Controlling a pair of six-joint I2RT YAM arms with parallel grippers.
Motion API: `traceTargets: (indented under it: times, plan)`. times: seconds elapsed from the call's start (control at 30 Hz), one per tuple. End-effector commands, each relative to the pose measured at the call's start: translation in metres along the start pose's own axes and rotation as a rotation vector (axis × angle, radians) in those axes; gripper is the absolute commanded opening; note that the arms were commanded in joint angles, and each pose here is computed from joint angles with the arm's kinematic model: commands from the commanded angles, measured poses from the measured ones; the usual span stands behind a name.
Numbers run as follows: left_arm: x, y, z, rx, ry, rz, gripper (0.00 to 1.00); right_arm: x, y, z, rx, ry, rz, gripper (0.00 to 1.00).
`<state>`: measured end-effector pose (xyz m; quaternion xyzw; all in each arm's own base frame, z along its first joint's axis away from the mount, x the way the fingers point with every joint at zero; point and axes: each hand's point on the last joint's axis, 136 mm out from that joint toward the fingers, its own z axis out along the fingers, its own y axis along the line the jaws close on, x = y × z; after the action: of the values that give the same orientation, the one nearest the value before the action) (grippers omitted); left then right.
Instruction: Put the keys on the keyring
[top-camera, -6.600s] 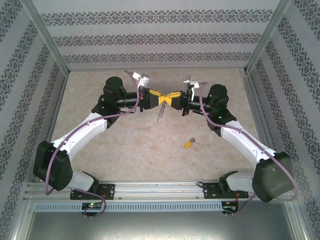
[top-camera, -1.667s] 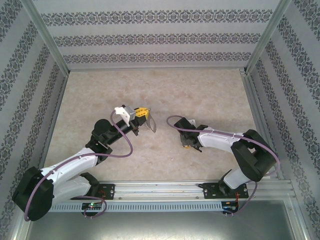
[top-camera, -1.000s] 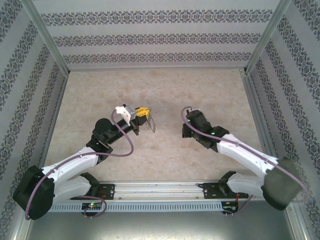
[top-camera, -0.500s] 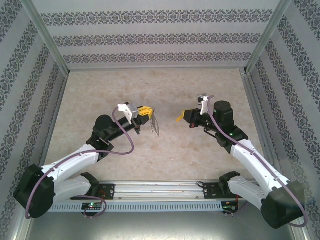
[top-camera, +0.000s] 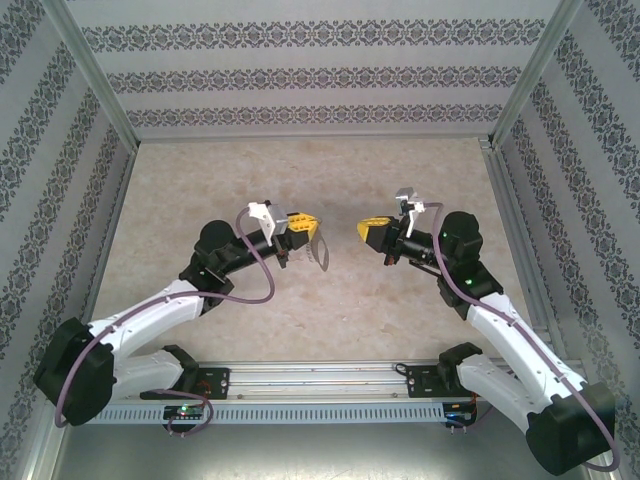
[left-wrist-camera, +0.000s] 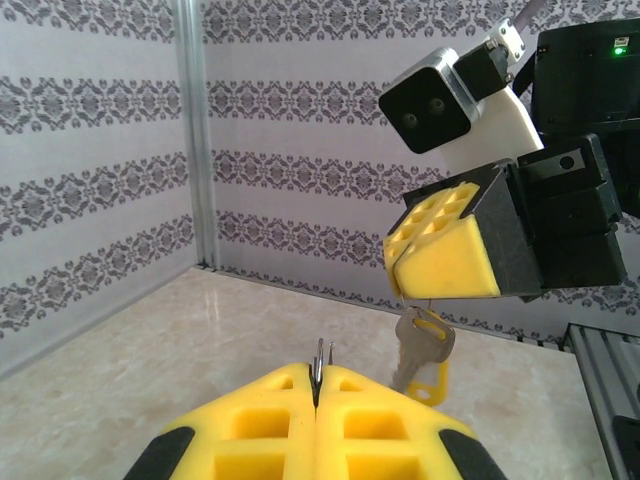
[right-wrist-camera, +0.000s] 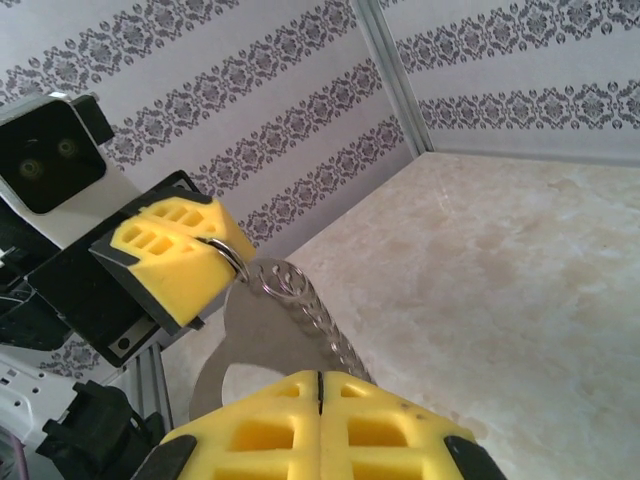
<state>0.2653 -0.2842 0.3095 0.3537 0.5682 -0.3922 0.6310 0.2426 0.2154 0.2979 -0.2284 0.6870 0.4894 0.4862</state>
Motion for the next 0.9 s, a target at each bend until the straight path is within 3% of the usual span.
traceTargets:
  times: [0.0, 0.87]
  plan:
    - [-0.015, -0.014, 0.009, 0.072, -0.022, 0.02, 0.0, -0.014, 0.02, -0.001, -0.065, -0.063, -0.086, 0.0]
    - [-0.008, -0.029, 0.025, 0.138, 0.021, 0.022, 0.0, -0.024, 0.045, 0.024, -0.108, -0.099, -0.193, 0.0]
